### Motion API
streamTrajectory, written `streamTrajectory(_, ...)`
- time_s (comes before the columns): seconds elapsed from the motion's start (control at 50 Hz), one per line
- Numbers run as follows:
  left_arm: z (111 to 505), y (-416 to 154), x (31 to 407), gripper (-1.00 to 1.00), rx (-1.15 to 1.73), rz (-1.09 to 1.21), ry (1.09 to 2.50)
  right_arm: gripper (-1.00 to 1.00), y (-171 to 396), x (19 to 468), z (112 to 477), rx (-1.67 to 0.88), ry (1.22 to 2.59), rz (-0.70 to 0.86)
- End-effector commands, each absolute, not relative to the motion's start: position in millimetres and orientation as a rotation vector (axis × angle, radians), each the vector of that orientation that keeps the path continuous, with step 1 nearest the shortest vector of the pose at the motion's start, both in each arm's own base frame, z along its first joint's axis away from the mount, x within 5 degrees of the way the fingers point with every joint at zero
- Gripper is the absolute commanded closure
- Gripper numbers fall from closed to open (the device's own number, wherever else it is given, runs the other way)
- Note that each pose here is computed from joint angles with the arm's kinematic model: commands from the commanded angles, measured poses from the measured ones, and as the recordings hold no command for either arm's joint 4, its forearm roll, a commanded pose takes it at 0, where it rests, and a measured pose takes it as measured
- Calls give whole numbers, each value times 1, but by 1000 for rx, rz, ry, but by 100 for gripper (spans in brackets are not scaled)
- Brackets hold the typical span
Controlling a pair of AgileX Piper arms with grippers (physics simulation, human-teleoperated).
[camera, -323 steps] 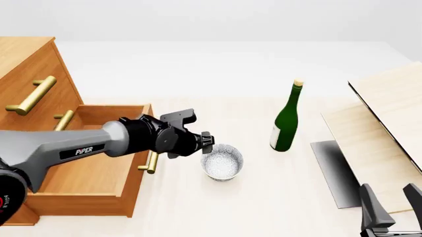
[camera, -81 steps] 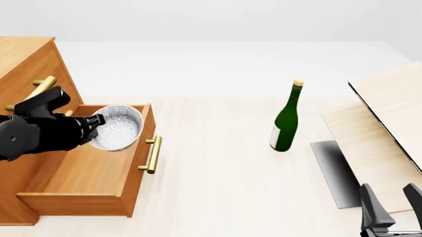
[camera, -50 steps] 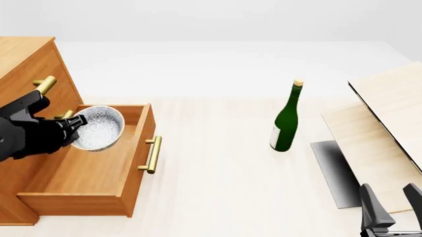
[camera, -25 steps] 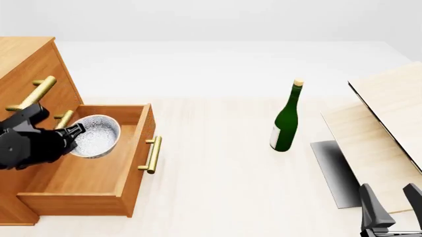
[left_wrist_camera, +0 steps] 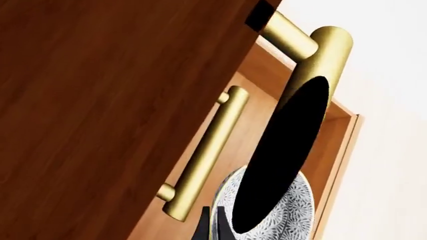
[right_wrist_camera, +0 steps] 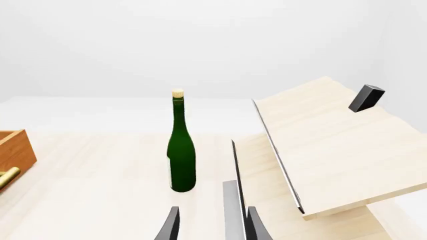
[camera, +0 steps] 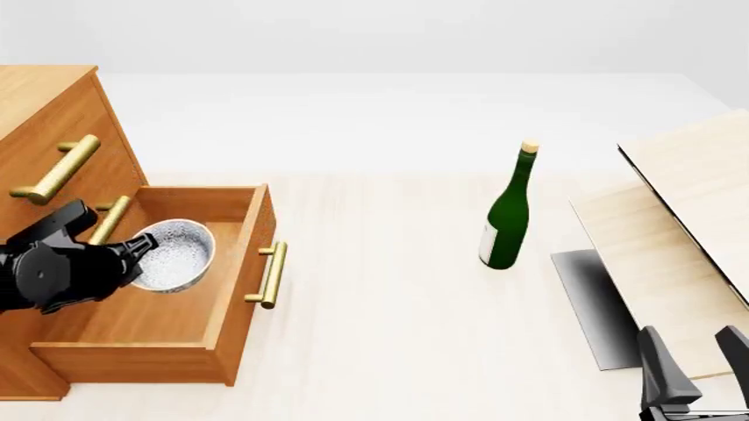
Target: Put the bowl in the bottom drawer of the cabinet and close it.
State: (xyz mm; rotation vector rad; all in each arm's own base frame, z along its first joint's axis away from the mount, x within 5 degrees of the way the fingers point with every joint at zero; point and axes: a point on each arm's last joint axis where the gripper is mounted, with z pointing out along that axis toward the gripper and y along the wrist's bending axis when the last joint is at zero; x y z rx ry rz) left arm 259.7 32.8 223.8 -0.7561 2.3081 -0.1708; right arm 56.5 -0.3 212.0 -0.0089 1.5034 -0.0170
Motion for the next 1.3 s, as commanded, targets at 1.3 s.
streamTrajectory(1.3,178,47,258,100,-829,-133,2357,-100,0,56,212,-10,1503,-17)
